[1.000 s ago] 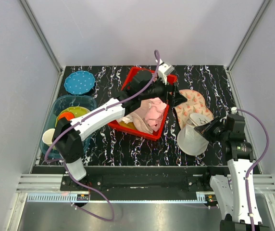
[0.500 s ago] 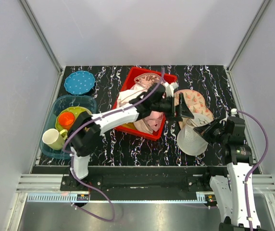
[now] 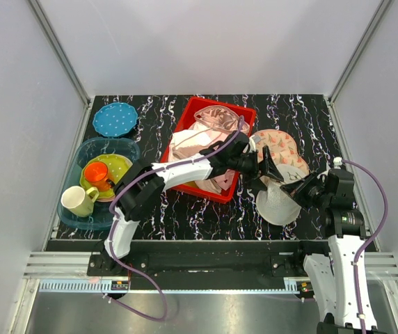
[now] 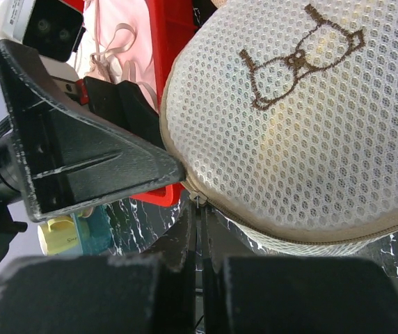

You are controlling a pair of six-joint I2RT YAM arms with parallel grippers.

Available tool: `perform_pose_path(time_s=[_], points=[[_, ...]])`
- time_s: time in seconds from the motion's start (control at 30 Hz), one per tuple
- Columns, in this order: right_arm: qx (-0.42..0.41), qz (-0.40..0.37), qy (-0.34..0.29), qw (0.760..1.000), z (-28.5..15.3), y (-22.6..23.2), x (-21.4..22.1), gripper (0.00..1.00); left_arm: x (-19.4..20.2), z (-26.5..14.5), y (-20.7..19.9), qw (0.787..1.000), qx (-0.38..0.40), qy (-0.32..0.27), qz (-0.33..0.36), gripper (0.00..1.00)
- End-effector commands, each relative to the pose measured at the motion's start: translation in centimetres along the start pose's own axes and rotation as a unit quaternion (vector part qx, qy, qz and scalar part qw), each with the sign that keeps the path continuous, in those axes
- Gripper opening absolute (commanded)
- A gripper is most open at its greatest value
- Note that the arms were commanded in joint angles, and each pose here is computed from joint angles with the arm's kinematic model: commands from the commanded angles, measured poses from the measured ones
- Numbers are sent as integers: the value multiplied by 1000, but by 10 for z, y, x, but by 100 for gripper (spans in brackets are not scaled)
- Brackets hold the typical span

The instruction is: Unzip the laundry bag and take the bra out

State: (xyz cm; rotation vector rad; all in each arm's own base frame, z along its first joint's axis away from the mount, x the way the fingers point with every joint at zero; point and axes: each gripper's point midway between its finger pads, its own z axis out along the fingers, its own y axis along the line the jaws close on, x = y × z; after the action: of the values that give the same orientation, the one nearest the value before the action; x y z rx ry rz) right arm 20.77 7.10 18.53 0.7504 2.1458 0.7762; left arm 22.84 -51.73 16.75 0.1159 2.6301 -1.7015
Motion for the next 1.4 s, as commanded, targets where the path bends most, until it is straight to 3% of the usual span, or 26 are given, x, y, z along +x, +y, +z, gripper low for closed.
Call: perform_pose_path(time_s=[0.0, 0.03, 0.13, 0.37, 0.47, 0.5, 0.63, 1.03, 1.23, 1.37], points=[[8, -14, -10, 1000, -1, -4, -3, 0, -8, -3, -39, 999, 52, -9, 10, 83], [7, -13, -9, 1000, -1, -4, -2, 0, -7, -4, -39, 999, 53, -9, 9, 67], [7, -12, -7, 1000, -1, -6, 0, 0, -7, -4, -34, 999, 52, -11, 4, 54], [9, -13, -8, 1000, -5, -6, 2, 0, -6, -5, -36, 998, 64, -12, 2, 40], [9, -15, -9, 1000, -6, -6, 2, 0, -6, -6, -38, 998, 68, -10, 2, 18], [10, -16, -9, 1000, -7, -6, 2, 0, -5, -6, -38, 998, 68, -9, 1, 0], [14, -16, -15, 1000, -10, -6, 1, 0, -16, -15, -37, 997, 73, -23, 4, 0], [25, 2, -13, 1000, -21, -15, 14, 0, -112, -76, -21, 993, 31, -113, 24, 0], [3, -4, -19, 1000, -38, 3, 11, 0, -132, -81, -55, 988, 46, -131, 61, 0], [-38, -4, -8, 999, -39, 25, 7, 0, -140, -63, -71, 985, 62, -121, 109, 0]])
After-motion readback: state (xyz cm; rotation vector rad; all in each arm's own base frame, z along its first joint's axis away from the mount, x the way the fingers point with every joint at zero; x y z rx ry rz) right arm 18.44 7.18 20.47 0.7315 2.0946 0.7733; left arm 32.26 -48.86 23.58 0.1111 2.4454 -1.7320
